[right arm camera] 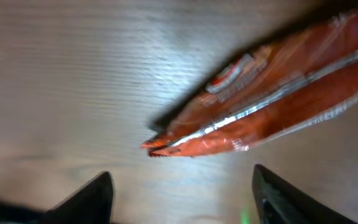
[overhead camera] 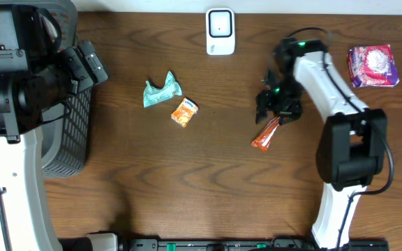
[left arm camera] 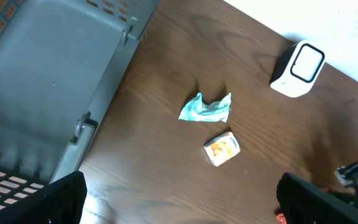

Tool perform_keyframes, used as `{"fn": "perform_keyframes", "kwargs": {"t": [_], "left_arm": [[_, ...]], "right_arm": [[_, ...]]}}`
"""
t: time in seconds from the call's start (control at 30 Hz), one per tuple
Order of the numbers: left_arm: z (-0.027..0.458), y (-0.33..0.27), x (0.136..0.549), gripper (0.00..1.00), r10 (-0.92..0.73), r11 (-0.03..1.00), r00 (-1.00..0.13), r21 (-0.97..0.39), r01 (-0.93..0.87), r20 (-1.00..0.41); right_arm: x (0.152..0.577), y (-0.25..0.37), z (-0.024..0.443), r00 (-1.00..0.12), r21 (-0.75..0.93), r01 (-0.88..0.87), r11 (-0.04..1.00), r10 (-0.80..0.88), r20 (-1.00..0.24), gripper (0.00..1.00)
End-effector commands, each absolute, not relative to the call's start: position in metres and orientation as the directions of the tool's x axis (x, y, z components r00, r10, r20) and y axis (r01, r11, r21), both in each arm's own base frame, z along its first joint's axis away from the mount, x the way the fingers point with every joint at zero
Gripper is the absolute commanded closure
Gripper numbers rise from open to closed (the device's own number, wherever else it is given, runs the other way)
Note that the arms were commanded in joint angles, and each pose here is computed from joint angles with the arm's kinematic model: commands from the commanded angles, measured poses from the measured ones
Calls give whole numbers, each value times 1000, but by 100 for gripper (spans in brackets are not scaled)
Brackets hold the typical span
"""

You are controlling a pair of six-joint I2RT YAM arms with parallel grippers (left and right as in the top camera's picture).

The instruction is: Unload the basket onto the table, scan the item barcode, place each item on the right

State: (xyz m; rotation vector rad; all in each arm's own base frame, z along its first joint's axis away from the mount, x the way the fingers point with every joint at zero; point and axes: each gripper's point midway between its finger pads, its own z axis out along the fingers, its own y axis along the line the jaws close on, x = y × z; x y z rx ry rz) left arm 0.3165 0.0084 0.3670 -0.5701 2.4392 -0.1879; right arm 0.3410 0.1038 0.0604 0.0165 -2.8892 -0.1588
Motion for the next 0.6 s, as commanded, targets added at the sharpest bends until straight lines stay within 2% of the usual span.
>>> {"fn": "perform_keyframes", "kwargs": {"t": [0.0,0.07,0.2,0.4,0.53,0.57], "left_arm": [[364,11,317,2,-434,901,-721,-249,-355,-541],[364,11,317,2,-434,901,-721,-249,-355,-541],[364,11,317,2,-434,901,-721,-249,-355,-541],[364,11,317,2,-434,901,-721,-249,-355,-541],[364,11,317,2,-434,901,-721,-249,-355,-541],[364,11,317,2,-434,901,-721,-249,-355,-541]], "right_arm": [[338,75,63,-980,-232,66,970,107,168,24],[333,74,60,-981,-311,76,947,126,144,19],[327,89,39,-988,-330,57,942,100,115,17],[324,107,8,-993,-323,86,942,106,46,17],[319,108,-2,-994,-323,79,943,98,44,18],[317,107,-5,-994,-326,80,942,100,45,21]]}}
